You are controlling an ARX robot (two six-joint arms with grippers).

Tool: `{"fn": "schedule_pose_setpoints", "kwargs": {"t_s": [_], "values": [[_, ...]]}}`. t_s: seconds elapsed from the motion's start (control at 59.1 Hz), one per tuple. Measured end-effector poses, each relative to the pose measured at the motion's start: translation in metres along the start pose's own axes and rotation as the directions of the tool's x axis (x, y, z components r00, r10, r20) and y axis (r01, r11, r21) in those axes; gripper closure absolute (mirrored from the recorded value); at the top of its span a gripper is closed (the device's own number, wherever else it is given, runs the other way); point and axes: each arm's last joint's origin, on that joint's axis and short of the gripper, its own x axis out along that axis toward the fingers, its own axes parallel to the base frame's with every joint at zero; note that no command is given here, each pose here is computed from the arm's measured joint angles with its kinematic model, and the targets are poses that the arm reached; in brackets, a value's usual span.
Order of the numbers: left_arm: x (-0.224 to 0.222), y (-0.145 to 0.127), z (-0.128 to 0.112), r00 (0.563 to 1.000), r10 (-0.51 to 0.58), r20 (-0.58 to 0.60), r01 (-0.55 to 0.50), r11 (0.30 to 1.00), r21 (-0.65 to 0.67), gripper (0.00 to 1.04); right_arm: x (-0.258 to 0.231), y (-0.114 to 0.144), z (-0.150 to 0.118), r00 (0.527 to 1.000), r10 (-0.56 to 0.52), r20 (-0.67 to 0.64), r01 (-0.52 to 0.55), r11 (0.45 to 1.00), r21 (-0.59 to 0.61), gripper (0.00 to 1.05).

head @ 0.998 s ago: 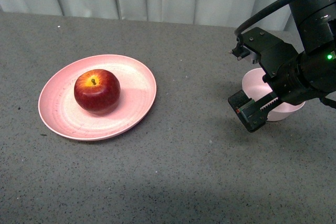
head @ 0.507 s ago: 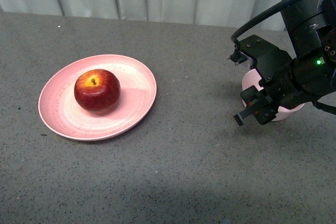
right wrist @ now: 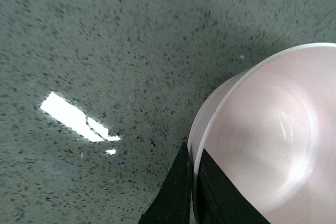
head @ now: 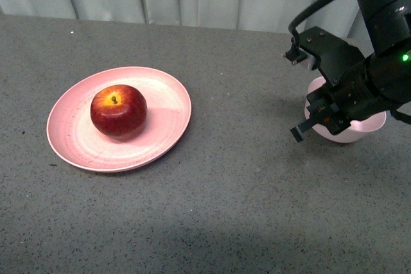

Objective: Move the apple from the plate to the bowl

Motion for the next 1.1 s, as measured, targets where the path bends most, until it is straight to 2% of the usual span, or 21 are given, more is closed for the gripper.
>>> {"fn": "schedule_pose_setpoints", "kwargs": {"t_s": [0.118,0.254,0.541,0.863,1.099], "values": [[0.000,0.000,0.000,1.000,0.000,0.000,0.000,1.000,0.000,0.07,-0.016,0.013,0.018,0.997,0.050,0.061,-0.048,0.998,-0.037,1.04],[0.000,0.000,0.000,1.000,0.000,0.000,0.000,1.000,0.000,0.07,-0.024,0.039,0.035,0.987,0.129,0.094,-0.120,0.988,-0.098,1.04],[0.000,0.000,0.000,1.000,0.000,0.000,0.000,1.000,0.000,0.07,-0.015,0.086,0.045,0.967,0.244,0.067,-0.228,0.955,-0.188,1.04],[0.000,0.000,0.000,1.000,0.000,0.000,0.000,1.000,0.000,0.07,0.008,0.107,0.043,0.960,0.278,0.005,-0.271,0.940,-0.206,1.04],[0.000,0.000,0.000,1.000,0.000,0.000,0.000,1.000,0.000,0.07,0.014,0.113,0.045,0.962,0.273,0.006,-0.265,0.942,-0.207,1.04]]}}
